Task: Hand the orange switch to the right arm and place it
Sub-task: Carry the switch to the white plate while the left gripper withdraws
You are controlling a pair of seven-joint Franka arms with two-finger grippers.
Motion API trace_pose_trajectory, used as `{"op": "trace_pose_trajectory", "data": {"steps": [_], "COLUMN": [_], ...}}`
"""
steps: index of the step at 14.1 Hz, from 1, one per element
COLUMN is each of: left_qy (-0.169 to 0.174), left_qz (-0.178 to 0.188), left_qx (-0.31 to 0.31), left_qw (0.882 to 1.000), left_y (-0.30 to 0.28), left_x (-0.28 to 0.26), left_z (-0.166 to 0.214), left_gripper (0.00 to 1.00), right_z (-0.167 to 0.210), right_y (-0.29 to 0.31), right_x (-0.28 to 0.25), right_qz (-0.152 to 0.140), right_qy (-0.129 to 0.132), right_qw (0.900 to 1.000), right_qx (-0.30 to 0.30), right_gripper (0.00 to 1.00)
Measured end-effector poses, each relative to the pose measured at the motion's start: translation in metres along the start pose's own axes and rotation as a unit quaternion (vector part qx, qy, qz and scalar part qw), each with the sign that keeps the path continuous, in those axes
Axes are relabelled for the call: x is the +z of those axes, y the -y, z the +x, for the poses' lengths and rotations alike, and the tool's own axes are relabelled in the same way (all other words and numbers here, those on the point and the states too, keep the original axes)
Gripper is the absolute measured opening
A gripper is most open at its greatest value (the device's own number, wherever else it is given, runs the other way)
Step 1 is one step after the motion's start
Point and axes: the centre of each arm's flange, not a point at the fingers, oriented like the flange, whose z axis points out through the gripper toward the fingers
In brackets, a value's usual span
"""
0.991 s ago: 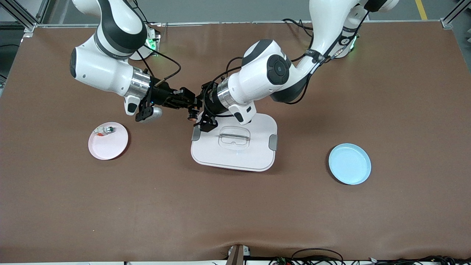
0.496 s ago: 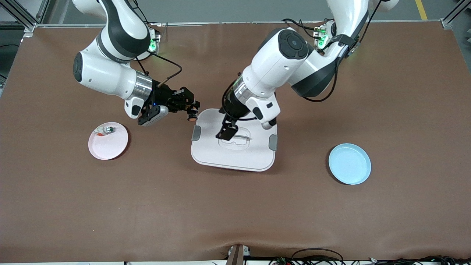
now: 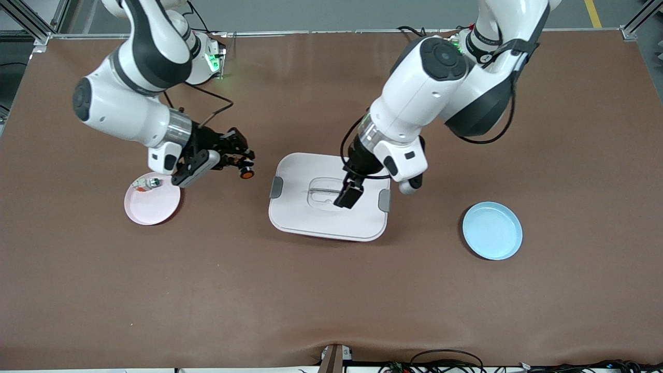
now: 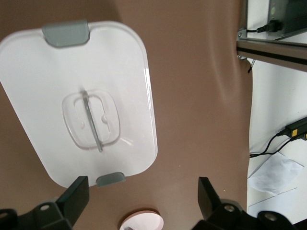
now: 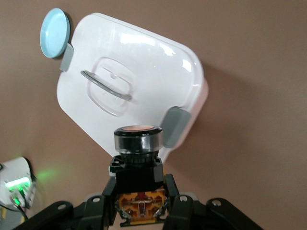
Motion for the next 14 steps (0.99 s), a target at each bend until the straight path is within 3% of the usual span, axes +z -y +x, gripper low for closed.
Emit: {"op": "trace_pose_trajectory", "data": {"steps": [3, 6, 10, 12, 14], "left_qy": [-0.017, -0.036, -0.085, -0.115, -0.123], "left_qz": [0.011, 0.039, 0.1, 0.114, 0.135], "left_qx": [0.048, 0.118, 0.223, 0.259, 0.283], "left_qw": [0.999, 0.992, 0.966, 0.952, 0.942], "left_y": [-0.003, -0.006, -0.004, -0.004, 0.002], "left_x": [-0.031, -0.062, -0.093, -0.11, -0.127], "left_z": [0.027, 0.075, 0.161, 0.193, 0.215], "left_gripper": [1.0, 1.0, 1.0, 1.0, 1.0], "right_z": [-0.008, -0.017, -0.032, -0.038, -0.042], "right_y": [-0.035, -0.065, -0.105, -0.12, -0.13], "right_x": [-0.019, -0.039, -0.064, -0.074, -0.08], "right_qz": [-0.025, -0.058, -0.1, -0.112, -0.123], "right_qy": [0.03, 0.068, 0.12, 0.14, 0.162], "right_qw": [0.997, 0.988, 0.961, 0.944, 0.925], "right_qx": [-0.062, -0.127, -0.228, -0.278, -0.322], "right_gripper": [0.41, 0.41, 0.41, 0.41, 0.41]}}
